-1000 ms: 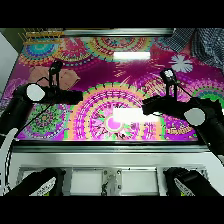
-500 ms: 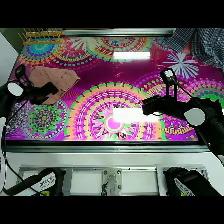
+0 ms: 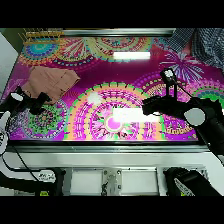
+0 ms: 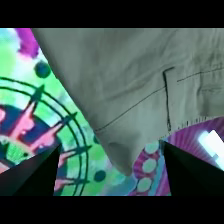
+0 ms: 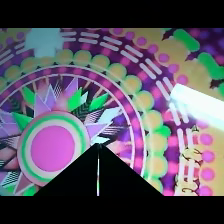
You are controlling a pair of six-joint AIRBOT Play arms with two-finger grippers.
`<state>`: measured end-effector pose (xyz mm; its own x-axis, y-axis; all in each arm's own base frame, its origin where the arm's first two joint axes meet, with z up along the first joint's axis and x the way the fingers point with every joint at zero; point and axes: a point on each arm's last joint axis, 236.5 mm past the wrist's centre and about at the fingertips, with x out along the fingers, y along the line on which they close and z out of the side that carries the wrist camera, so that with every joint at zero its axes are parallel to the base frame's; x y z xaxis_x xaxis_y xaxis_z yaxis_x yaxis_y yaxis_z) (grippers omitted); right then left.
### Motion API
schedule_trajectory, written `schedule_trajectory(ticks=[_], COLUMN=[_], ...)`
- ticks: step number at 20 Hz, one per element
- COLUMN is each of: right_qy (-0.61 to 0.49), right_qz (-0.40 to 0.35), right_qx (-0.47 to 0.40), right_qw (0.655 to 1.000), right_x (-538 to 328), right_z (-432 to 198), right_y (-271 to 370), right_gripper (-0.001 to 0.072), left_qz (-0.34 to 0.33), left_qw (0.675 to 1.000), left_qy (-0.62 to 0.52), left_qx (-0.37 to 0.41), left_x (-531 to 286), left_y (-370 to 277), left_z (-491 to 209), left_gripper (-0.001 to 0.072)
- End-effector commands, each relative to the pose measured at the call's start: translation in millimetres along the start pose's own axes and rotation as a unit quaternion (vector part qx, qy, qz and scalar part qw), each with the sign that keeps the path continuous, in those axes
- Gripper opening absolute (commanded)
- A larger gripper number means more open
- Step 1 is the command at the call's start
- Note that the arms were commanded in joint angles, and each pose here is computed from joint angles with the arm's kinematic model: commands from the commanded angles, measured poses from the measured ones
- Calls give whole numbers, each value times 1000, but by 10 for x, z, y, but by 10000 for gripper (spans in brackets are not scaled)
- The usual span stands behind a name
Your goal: Fold the clothes and pants, and hang the long-sleeved shirts on hangers.
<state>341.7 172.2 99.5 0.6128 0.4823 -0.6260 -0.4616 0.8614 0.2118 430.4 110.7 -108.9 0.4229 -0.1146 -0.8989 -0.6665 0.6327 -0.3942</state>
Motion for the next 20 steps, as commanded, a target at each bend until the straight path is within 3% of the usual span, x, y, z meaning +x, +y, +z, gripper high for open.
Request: schedule_trajectory(ticks=[1,3,4,5,6,10,12,16,20], right_qy=[0,0,0,0,0,0,0,-18,-49], right_qz=[0,0,0,0,0,0,1,51,-51], right_qx=[0,0,0,0,0,0,1,90,63], right_qw=[1000,1000,1000,1000,1000,1000,1000,995,996], right_x=[1,1,1,1,1,1,1,-20,-224], right_z=[0,0,-1,0,0,0,1,106,213], right_y=[3,3,3,3,3,3,6,234,-410], right_gripper=[18,18,18,18,18,18,18,15,13], left_qz=[-6,-16,-21,-27,-33,-81,-136,-233,-299], left_qw=[1000,999,999,998,997,987,967,916,858], left_qy=[-18,-32,-36,-38,-35,-32,-48,-44,13], left_qx=[10,27,35,43,52,132,209,323,418], left_x=[150,143,136,124,101,-273,-731,-1448,-1746], left_y=[-109,-287,-377,-474,-582,-1398,-2111,-3055,-3477], left_z=[32,71,74,73,55,-145,-488,-1567,-2977], left_gripper=[680,666,440,113,6,6,6,6,5])
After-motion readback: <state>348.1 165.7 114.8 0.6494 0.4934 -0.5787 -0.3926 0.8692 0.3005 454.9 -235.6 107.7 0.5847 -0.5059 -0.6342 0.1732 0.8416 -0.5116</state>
